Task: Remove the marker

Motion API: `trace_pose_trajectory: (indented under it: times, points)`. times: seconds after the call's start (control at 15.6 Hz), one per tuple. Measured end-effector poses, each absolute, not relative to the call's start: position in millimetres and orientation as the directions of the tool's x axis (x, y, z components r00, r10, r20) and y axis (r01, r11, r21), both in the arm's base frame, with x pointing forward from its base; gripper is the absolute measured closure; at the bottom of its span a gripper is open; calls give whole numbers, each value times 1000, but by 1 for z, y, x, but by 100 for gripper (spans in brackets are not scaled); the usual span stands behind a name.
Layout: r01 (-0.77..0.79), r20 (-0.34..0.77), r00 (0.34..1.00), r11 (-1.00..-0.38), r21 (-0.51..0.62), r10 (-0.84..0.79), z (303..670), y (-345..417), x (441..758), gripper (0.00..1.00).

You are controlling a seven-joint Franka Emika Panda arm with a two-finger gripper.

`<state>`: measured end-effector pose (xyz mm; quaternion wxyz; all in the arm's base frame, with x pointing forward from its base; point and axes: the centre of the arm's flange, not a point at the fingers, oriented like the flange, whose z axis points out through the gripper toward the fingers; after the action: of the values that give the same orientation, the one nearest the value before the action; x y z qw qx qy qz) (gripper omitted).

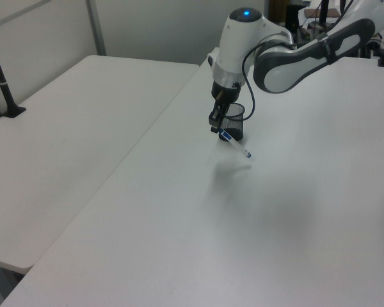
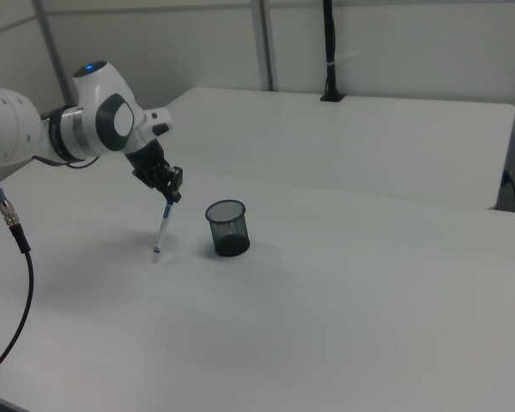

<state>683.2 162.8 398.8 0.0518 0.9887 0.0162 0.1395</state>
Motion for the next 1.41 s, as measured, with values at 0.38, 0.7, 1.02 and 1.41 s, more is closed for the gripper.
trace_pose_trajectory:
  times: [0.38,0.7,1.02,1.41]
  points:
    - [32,239,969,-993,113,59,373,170,683,52]
    - [33,244,968,-993,113,60,377,171,684,3]
    - [10,195,980,-989,149,39,418,163,671,0]
    - [-29,112,994,-978,208,-5,489,144,631,0]
